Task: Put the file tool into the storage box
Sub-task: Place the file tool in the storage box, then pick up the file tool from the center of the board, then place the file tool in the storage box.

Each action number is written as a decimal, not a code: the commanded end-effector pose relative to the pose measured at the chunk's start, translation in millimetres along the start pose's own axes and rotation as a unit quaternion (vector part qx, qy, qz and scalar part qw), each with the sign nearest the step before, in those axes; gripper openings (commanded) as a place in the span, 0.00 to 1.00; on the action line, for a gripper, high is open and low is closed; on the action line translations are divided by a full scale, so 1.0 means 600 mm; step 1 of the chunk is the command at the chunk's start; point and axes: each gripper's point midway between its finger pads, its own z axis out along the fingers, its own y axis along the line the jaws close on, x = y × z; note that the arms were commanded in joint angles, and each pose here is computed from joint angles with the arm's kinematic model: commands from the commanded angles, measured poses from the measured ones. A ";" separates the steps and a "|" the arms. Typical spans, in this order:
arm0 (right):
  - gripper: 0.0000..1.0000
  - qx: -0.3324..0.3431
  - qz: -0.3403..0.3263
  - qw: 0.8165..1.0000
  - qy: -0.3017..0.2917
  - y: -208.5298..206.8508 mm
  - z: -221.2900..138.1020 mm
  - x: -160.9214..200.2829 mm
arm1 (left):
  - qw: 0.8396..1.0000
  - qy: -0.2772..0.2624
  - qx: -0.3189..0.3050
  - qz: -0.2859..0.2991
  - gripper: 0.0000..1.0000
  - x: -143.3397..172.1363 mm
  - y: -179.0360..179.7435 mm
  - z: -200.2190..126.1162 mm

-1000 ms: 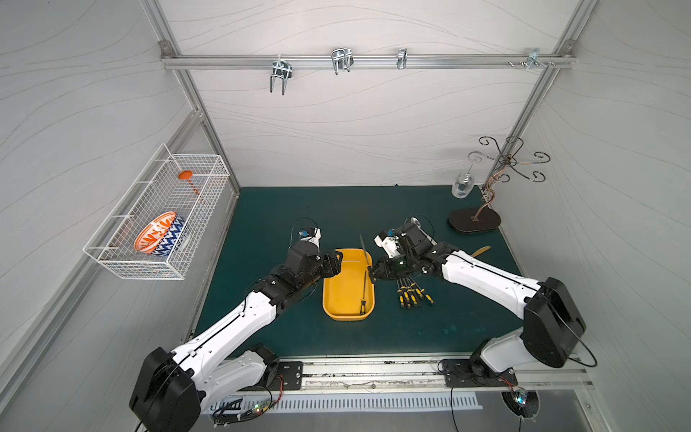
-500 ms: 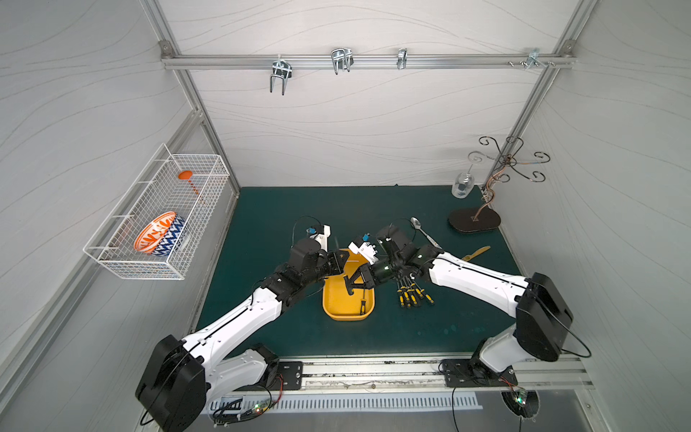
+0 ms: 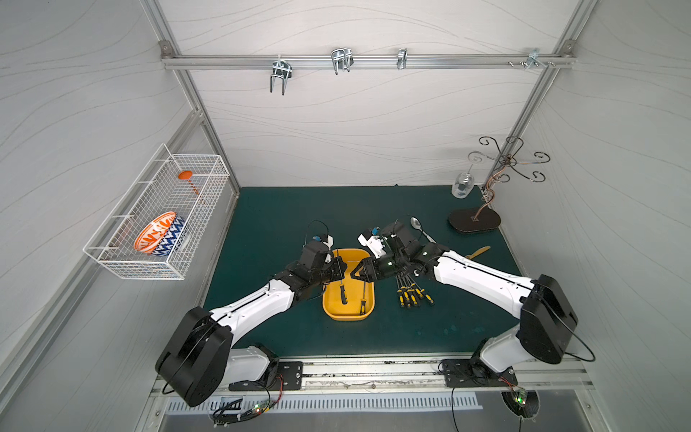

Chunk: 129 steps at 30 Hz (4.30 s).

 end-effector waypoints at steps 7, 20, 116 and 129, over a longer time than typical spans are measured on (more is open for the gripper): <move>0.50 0.129 0.031 0.991 0.002 -0.094 -0.035 0.038 | 0.999 0.029 -0.015 0.024 0.00 -0.006 -0.017 0.066; 0.49 0.284 0.106 0.952 0.038 -0.223 -0.089 0.120 | 0.997 0.067 -0.024 0.027 0.30 0.034 -0.018 0.090; 0.54 0.187 0.088 0.978 0.003 -0.149 -0.044 0.044 | 0.990 0.108 -0.075 0.050 0.06 0.054 0.019 0.072; 0.54 0.215 0.104 0.970 0.038 -0.176 -0.045 0.070 | 0.991 0.120 -0.040 0.045 0.45 0.058 -0.005 0.080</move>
